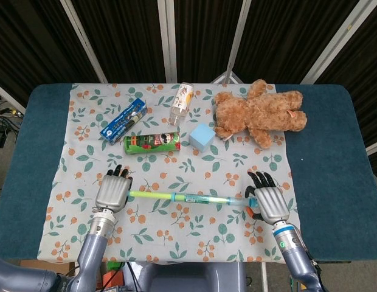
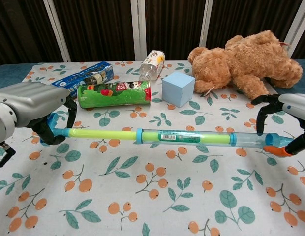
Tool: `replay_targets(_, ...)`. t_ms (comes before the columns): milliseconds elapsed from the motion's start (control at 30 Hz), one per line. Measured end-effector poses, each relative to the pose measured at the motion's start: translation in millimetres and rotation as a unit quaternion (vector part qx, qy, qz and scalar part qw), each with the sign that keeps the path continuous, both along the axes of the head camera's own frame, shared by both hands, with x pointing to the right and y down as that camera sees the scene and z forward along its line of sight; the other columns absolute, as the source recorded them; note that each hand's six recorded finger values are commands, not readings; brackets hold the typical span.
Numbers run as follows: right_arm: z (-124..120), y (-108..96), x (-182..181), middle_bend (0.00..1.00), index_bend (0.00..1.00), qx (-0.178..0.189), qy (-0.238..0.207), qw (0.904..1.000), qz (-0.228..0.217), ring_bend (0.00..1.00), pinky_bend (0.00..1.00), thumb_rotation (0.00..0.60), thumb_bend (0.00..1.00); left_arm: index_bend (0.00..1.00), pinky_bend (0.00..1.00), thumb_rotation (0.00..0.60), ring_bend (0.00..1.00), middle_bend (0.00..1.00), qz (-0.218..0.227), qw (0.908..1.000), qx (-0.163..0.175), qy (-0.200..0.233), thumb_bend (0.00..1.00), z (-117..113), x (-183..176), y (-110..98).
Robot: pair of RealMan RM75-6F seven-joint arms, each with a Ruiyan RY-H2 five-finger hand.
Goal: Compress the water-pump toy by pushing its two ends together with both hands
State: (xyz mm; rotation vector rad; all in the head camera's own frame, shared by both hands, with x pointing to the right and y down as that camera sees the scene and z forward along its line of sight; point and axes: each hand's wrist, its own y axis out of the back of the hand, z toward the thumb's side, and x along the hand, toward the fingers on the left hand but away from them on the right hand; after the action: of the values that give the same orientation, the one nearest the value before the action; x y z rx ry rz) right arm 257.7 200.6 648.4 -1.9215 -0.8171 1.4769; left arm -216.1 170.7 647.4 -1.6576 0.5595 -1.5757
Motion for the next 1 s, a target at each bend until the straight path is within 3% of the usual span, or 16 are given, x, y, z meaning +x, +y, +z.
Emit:
replay_targets(467,3,-3,-32,0.12,0.7,-0.002,-0.001,0.9999,-0.012,0.0,0.0,0.6,0.4,0.59,0.25,0.6,0.12,0.23,-0.01,0.9999,-0.003,0.01,0.45,-3,-8,-2)
replay_targets(1000,-1,-2,-52,0.12,0.7,0.001,-0.011,0.9997,-0.022,0.0,0.0,0.6,0.4,0.59,0.25,0.6,0.12,0.23,-0.001,0.9995,-0.012,0.029,0.45,1,15,5)
